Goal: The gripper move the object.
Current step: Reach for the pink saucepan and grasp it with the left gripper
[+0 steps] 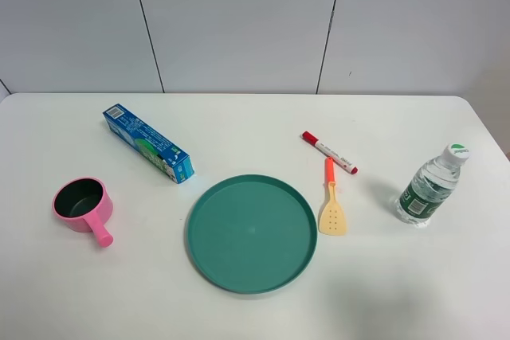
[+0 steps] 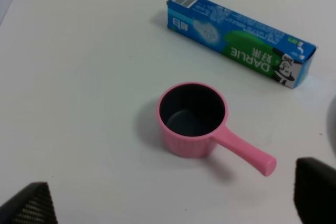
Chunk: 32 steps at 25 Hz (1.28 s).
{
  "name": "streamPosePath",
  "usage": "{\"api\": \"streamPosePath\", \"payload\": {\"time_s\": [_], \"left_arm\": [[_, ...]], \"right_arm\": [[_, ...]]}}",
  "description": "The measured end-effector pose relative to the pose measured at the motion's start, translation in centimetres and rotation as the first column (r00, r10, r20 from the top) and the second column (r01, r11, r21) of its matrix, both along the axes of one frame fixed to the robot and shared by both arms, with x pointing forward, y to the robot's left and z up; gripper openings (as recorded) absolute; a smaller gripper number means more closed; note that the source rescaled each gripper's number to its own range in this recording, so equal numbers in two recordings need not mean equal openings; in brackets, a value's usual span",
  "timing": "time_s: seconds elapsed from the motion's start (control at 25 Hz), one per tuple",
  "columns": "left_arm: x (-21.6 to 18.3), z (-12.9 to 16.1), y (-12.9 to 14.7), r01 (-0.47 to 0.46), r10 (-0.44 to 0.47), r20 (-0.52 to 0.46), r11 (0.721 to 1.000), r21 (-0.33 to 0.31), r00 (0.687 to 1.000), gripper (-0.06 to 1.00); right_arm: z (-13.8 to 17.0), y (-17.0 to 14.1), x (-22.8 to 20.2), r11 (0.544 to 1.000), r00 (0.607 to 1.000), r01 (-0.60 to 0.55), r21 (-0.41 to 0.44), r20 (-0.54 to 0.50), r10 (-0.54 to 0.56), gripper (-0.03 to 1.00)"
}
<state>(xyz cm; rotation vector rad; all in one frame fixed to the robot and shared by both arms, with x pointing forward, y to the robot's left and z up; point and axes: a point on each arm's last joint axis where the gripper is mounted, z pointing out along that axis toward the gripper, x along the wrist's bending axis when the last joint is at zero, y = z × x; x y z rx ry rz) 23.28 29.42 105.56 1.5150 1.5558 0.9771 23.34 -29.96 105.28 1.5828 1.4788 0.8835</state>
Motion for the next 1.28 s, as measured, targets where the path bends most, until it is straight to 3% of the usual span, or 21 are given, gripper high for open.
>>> {"api": "streamPosePath", "payload": {"time_s": [1.28], "left_arm": [[0.0,0.0,0.0,0.0,0.0,0.0,1.0,0.0,1.0,1.0]], "right_arm": [[0.0,0.0,0.0,1.0,1.0,0.0,0.0,0.0,0.0,1.0]]}}
